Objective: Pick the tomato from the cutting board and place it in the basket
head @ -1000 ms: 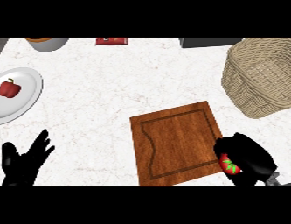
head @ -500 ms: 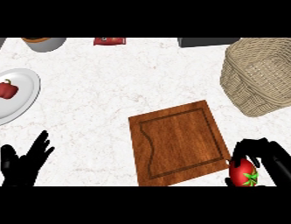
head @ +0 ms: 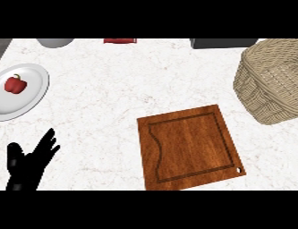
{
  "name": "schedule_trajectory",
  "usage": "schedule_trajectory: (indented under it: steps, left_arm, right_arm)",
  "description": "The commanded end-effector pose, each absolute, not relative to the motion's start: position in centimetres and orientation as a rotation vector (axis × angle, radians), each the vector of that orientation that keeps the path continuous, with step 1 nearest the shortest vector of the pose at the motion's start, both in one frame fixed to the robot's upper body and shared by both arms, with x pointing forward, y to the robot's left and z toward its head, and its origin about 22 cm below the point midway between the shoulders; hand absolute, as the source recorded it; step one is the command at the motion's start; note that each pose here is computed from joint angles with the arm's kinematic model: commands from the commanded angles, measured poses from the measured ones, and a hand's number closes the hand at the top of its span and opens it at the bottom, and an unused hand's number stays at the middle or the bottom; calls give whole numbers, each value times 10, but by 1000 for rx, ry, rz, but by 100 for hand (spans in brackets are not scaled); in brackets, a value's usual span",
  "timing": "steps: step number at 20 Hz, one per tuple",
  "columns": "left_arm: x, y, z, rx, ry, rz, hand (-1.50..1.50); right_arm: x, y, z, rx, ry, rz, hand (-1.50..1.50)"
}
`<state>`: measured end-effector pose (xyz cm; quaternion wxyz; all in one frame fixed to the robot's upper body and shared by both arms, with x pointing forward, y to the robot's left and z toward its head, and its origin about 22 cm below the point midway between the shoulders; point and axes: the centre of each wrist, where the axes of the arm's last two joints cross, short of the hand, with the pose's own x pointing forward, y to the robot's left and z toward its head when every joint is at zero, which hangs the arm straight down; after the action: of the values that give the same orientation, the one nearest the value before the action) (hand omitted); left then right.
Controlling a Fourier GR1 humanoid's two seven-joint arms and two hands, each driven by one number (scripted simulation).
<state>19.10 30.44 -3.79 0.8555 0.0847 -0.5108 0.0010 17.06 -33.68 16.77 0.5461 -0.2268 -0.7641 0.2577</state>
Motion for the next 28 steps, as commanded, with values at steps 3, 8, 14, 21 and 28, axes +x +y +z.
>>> schedule_trajectory:
  steps: [3,8,14,21,28]
  left_arm:
    - [182,299,-49,159,-998,-41,0]
    - [198,286,-56,169,-1015,-40,0]
    - [205,284,-59,154,-1022,-17,0]
    - [203,285,-51,140,-1013,-47,0]
    - [198,296,-51,147,-1012,-33,0]
  right_arm:
    - [180,-371,246,-611,-1794,447,150]
    - [219,-412,292,-638,-1735,409,150]
    - [254,-421,297,-693,-1691,444,150]
    - [289,-443,249,-639,-1665,480,150]
    - [322,-465,213,-479,-1624,286,150]
